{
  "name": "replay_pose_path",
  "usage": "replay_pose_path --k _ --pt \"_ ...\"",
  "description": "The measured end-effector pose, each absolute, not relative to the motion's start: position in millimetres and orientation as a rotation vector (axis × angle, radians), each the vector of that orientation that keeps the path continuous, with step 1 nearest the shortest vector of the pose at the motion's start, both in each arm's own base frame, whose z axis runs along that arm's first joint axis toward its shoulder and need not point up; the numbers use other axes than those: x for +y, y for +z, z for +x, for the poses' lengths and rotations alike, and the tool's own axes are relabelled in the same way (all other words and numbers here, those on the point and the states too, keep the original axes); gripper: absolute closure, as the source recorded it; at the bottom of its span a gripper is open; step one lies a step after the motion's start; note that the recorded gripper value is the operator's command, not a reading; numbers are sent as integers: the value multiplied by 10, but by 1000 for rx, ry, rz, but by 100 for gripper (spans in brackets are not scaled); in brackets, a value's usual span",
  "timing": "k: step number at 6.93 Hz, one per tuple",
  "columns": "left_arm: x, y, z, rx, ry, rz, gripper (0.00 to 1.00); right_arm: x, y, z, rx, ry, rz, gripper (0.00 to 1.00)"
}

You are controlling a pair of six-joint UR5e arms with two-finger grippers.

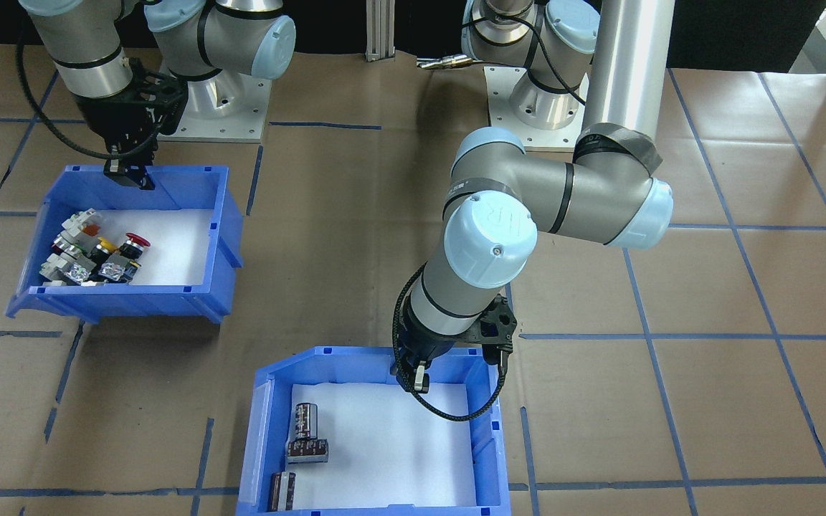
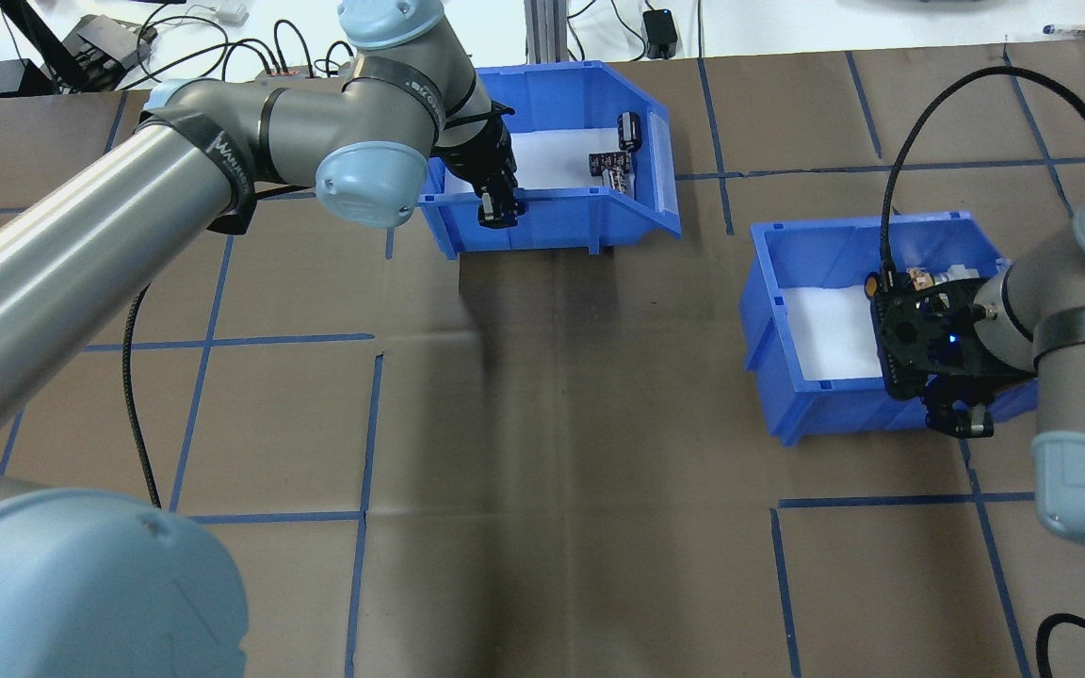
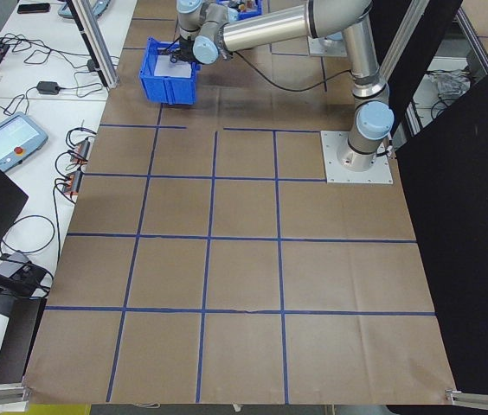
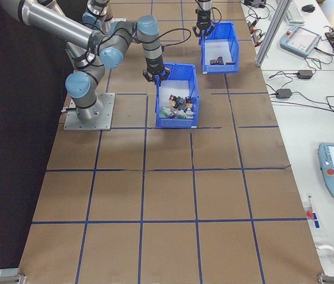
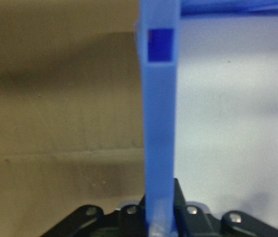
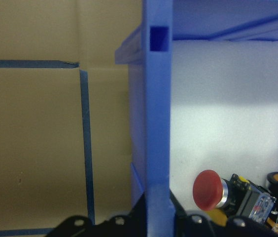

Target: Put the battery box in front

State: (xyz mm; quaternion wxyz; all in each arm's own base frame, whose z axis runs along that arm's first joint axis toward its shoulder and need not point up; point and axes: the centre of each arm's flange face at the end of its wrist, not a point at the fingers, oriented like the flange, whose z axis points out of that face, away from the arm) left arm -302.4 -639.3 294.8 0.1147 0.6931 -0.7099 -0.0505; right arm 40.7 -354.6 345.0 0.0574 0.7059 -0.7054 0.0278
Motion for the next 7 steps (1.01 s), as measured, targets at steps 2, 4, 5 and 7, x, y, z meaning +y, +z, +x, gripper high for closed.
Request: replay_pose_path --k 2,4,5,7 --pt "-6405 2895 -3117 -2071 -156 2040 89 -3340 3369 650 -2141 92 2148 100" --pt "-6345 2880 -3193 -2032 -174 2085 86 -3254 3342 879 -2141 98 2156 100" --pt "-6303 2865 -3250 -2034 -179 2090 82 -3234 3337 938 -2140 100 2161 100" --pt "-6243 2857 -3310 -2043 -184 2088 70 -3176 3325 1115 -2151 104 2159 100"
